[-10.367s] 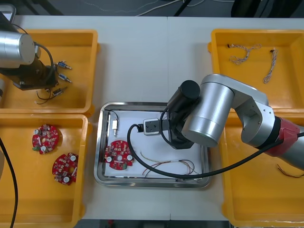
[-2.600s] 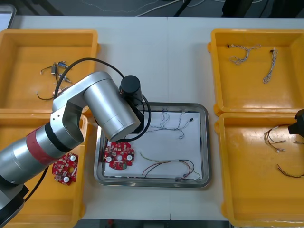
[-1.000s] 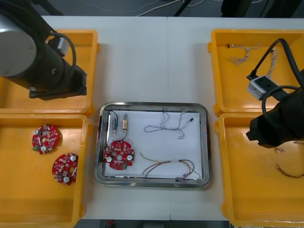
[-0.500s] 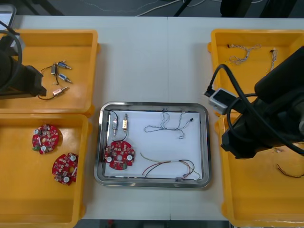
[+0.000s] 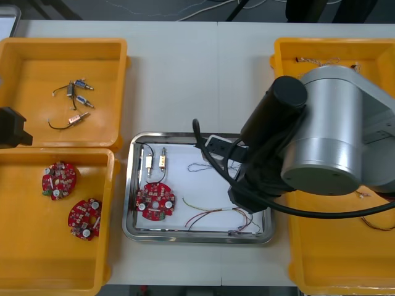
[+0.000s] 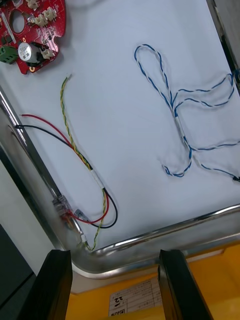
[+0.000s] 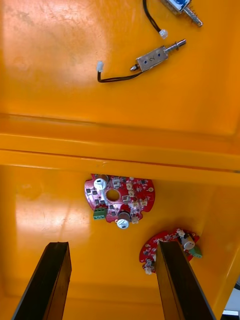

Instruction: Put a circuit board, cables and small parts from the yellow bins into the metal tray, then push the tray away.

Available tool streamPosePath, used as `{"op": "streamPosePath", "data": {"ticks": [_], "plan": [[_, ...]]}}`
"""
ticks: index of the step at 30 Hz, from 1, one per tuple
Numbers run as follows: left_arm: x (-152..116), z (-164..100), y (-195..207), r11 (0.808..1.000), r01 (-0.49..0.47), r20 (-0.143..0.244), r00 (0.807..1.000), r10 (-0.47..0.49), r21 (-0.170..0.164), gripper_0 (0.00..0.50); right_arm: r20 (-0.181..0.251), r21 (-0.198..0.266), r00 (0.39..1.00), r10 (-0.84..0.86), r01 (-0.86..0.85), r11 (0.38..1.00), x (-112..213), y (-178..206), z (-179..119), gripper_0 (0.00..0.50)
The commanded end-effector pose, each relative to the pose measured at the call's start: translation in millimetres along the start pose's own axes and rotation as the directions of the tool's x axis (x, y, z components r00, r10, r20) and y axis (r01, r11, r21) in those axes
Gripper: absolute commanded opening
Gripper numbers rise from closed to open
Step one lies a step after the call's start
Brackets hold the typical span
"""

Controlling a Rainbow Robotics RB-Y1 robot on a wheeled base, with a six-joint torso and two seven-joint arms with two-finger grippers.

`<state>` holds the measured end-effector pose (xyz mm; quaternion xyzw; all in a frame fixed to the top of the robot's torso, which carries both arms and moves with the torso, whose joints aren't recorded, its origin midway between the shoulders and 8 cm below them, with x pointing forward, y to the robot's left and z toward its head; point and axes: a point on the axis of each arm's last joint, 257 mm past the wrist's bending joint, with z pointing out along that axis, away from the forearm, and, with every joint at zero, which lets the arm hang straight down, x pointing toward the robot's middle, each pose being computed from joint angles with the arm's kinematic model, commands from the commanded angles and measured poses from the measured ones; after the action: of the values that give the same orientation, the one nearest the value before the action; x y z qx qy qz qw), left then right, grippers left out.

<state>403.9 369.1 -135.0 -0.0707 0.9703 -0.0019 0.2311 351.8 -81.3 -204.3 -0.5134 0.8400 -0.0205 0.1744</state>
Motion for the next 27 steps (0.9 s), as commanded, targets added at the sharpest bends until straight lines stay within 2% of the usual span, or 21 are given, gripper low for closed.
{"op": "streamPosePath", "data": {"ticks": [1,6,13,19,20,24,27], "plan": [[0,-18,23,0.993,-0.11,0.031,0.993,0.112,-0.051,0.5,0.02,0.031,0.983,-0.185,0.184,0.982,-29,6,7,0.5],[-1,-20,24,0.993,-0.108,0.038,0.993,0.11,-0.051,0.5,0.001,0.038,0.959,-0.283,0.283,0.958,-38,13,26,0.5],[4,-19,26,0.992,-0.111,0.036,0.993,0.113,-0.059,0.5,-0.049,0.081,0.91,-0.411,0.414,0.907,-44,31,51,0.5],[3,-20,27,0.992,-0.113,0.041,0.992,0.115,-0.064,0.5,-0.072,0.059,0.881,-0.467,0.471,0.88,-50,53,64,0.5],[4,-20,27,0.991,-0.113,0.039,0.993,0.115,-0.065,0.5,-0.078,0.066,0.87,-0.486,0.491,0.869,-52,56,66,0.5],[4,-20,27,0.992,-0.112,0.041,0.993,0.115,-0.065,0.5,-0.075,0.061,0.86,-0.505,0.509,0.858,-53,66,74,0.5],[4,-20,27,0.991,-0.113,0.039,0.992,0.116,-0.065,0.5,-0.07,0.037,0.857,-0.51,0.513,0.858,-52,73,78,0.5]]}}
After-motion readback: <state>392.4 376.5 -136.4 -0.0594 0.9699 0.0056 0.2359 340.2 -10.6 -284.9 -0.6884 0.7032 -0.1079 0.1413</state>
